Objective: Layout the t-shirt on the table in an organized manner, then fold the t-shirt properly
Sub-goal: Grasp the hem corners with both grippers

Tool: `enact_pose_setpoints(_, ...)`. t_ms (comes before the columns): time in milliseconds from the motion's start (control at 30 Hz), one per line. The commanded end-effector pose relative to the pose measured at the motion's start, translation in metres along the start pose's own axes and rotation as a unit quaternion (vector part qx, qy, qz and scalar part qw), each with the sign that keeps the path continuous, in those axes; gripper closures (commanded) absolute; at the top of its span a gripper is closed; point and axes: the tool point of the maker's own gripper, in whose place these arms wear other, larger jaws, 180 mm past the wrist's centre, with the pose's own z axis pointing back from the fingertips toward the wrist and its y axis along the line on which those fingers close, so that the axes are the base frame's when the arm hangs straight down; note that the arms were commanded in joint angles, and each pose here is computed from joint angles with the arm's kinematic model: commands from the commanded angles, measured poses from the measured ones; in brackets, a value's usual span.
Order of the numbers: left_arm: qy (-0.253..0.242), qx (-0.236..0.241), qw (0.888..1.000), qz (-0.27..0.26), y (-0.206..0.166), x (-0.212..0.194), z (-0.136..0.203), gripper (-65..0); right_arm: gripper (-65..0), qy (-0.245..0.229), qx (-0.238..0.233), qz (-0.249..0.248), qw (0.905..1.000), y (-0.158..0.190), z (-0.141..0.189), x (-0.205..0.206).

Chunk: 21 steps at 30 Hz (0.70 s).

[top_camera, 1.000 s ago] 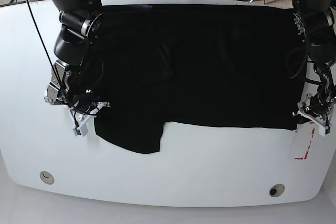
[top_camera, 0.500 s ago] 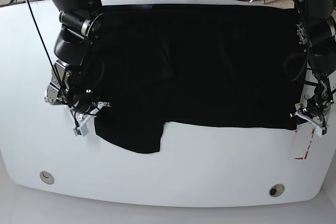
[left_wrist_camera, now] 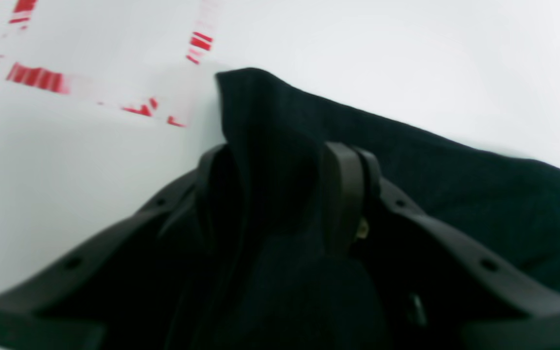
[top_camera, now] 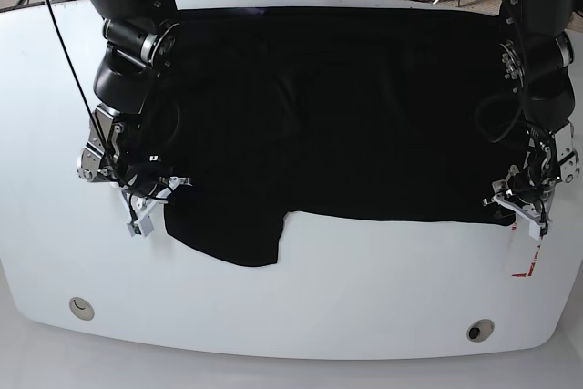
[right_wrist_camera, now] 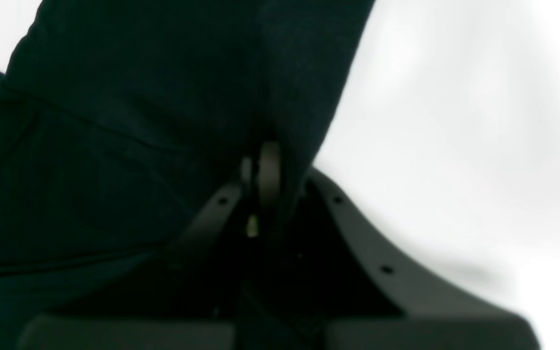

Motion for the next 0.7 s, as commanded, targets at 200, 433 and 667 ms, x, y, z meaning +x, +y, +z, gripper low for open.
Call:
enact_pose_setpoints(200,-0.027,-0.005,1.0,-0.001,-0.004,0.023,0.002,-26.3,-1.6,-0.008,-0.008,0.01,0.9999,-0.004,0.005,0.014)
enact_pose_setpoints(433,-0.027,-0.006,1.0,-0.001,-0.005,0.023,0.001,-11.4,-0.8,-0.024,-0.02,0.026,0.9992,-0.006,0.014,0.026)
enact_pose_setpoints(667,-0.031,-0.007,1.0,-0.001,-0.006,0.025,0.002,0.0,0.0,-0.021,-0.021,0.026,0.9992,-0.006,0.013,0.022)
